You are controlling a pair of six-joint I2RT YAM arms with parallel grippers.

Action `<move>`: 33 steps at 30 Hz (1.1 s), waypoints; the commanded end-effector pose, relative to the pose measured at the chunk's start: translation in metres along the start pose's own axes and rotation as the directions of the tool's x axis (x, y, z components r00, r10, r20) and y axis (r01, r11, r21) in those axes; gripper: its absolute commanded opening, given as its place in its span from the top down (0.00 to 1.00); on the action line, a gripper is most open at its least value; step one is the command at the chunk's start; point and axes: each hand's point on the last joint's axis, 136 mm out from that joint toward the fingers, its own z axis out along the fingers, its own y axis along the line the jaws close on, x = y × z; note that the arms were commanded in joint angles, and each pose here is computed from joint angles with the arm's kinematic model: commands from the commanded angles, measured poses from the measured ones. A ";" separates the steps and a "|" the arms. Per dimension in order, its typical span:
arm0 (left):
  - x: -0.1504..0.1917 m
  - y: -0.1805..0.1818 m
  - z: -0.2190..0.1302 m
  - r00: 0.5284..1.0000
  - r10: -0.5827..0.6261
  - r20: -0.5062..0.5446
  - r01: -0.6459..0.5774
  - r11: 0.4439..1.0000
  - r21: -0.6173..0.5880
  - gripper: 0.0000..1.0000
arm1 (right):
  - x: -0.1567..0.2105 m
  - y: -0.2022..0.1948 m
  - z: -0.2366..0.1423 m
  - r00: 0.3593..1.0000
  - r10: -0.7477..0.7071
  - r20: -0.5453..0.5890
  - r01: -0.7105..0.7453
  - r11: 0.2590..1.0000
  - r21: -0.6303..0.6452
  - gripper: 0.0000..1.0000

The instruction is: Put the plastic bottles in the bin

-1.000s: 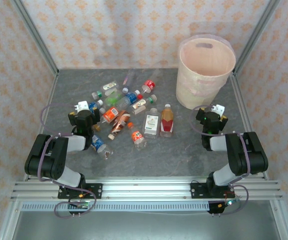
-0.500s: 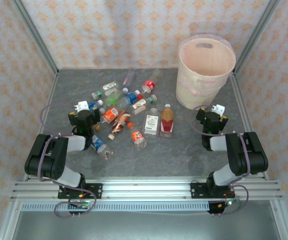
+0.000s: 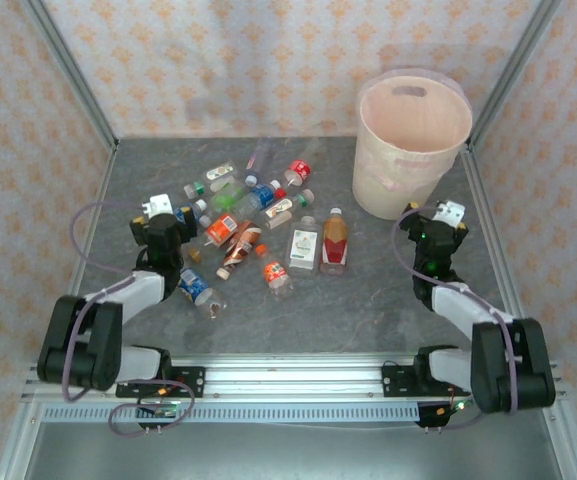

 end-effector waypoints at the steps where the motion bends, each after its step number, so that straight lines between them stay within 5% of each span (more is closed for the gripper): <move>1: -0.021 0.010 -0.013 0.998 -0.063 -0.017 0.063 0.997 -0.050 0.00 | 0.011 0.010 -0.008 0.990 0.051 -0.132 -0.059 0.997 -0.058 0.01; 6: -0.026 0.015 -0.030 0.951 -0.273 -0.143 0.262 0.961 -0.091 0.00 | 0.019 0.064 -0.028 0.885 0.254 -0.391 -0.357 0.909 -0.216 0.01; 9: -0.016 0.011 -0.043 0.882 -0.414 -0.226 0.401 0.910 -0.103 0.00 | 0.030 0.092 -0.045 0.815 0.293 -0.500 -0.457 0.855 -0.243 0.01; 16: 0.011 -0.013 -0.073 0.738 -0.512 -0.440 0.541 0.838 -0.067 0.00 | 0.063 0.131 -0.080 0.726 0.079 -0.683 -0.334 0.909 -0.250 0.01; 25: 0.052 0.003 -0.118 0.629 -0.560 -0.539 0.580 0.800 -0.155 0.00 | 0.106 0.176 -0.077 0.653 -0.057 -0.756 -0.224 0.938 -0.265 0.02; 33: 0.065 0.020 -0.134 0.628 -0.565 -0.536 0.549 0.809 -0.210 0.00 | 0.134 0.161 -0.069 0.602 -0.110 -0.791 -0.029 0.987 -0.160 0.08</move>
